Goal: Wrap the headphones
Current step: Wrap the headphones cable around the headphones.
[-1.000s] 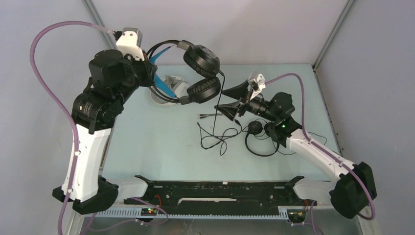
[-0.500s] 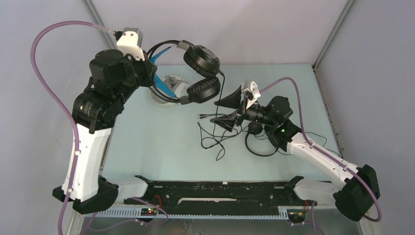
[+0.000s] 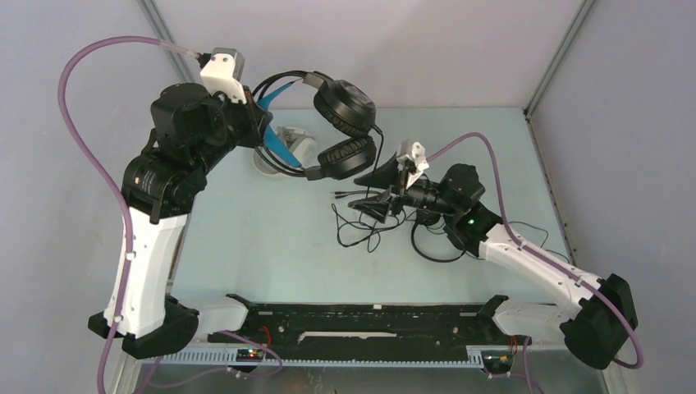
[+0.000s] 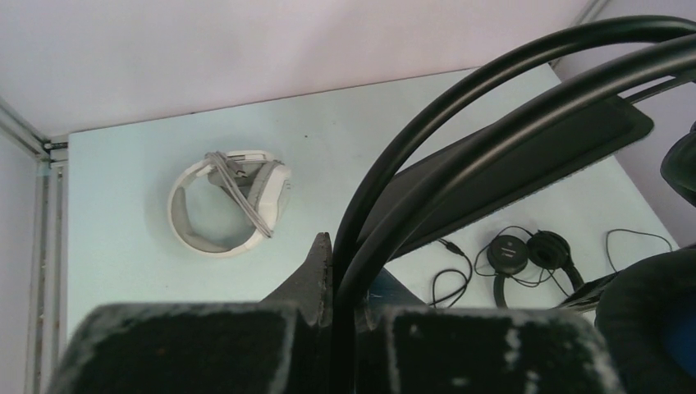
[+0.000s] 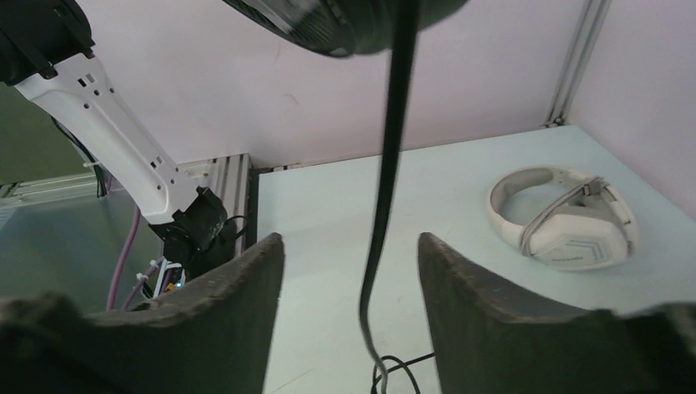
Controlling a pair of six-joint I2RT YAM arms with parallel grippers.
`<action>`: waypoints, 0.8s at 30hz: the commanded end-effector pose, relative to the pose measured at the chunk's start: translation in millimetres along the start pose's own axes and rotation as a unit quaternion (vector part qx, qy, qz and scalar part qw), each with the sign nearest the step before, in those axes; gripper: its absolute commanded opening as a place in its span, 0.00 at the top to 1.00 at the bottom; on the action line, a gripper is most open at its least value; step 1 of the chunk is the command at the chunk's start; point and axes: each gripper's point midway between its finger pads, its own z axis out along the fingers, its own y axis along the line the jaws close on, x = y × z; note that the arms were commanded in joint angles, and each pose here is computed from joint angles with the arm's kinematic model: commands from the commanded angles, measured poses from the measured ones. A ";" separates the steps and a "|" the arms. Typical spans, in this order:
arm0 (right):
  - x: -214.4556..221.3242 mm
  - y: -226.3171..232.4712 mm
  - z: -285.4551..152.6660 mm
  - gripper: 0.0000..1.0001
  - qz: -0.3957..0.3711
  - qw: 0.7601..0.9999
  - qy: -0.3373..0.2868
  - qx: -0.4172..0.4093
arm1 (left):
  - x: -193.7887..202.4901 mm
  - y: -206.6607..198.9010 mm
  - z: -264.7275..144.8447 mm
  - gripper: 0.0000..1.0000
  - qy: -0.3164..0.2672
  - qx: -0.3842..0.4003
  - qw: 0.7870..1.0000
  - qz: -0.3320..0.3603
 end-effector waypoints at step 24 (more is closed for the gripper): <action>64.8 -45.0 -9.0 1.00 0.041 0.995 -0.054 0.069 | -29.5 -73.0 -22.7 1.00 -0.028 0.227 0.972 -0.045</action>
